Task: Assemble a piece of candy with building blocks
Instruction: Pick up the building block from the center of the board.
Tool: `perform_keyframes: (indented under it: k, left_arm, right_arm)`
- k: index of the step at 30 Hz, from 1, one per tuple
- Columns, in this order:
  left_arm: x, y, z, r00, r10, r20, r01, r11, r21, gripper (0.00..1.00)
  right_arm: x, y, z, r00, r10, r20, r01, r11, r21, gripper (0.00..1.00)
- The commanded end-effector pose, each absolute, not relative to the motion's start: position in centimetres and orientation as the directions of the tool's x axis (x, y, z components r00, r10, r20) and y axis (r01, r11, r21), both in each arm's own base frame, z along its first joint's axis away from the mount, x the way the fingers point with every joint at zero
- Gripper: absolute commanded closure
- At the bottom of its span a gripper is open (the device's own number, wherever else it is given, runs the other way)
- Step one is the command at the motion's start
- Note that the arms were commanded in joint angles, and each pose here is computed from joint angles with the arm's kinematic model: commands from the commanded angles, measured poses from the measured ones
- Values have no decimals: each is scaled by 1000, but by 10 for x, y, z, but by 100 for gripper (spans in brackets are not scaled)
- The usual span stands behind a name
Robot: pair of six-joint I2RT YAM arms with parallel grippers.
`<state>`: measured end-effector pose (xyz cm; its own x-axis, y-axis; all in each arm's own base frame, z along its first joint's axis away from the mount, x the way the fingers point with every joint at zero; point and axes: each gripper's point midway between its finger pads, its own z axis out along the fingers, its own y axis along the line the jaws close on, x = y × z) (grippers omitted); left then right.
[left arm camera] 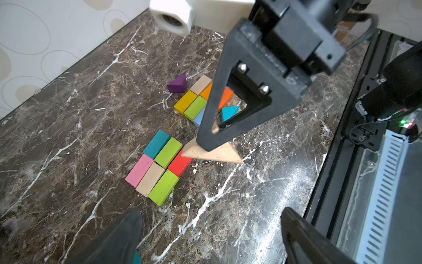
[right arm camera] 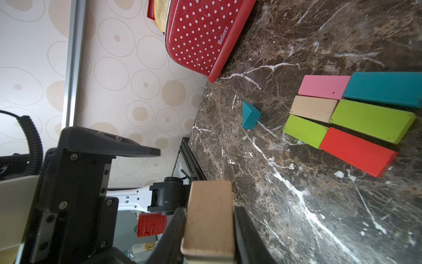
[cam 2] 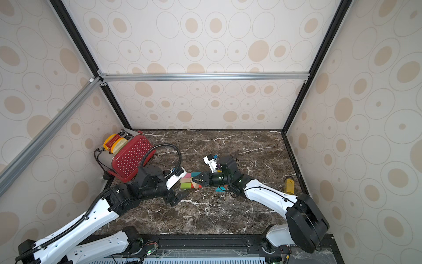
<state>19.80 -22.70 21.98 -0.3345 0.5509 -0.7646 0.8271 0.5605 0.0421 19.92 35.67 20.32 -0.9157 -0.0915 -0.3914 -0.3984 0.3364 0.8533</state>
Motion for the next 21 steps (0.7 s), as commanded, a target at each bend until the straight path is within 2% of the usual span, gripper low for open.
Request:
perform_keyframes:
  k: [1,12,21]
  left_arm:
    - [204,-245,240,-231,538,-811,861,501,88,4]
    - [225,-270,230,-260,530,-807,859,508,57,6]
    - [235,-275,221,-295,535,-792,844,534,47,18]
  right_arm:
    - [197,359,221,-914,-87,-397,-404,297,865,68]
    - [199,360,221,-919,-76,-386,-391,289,874,68]
    - [198,360,222,-917,-78,-392,-397,288,871,68]
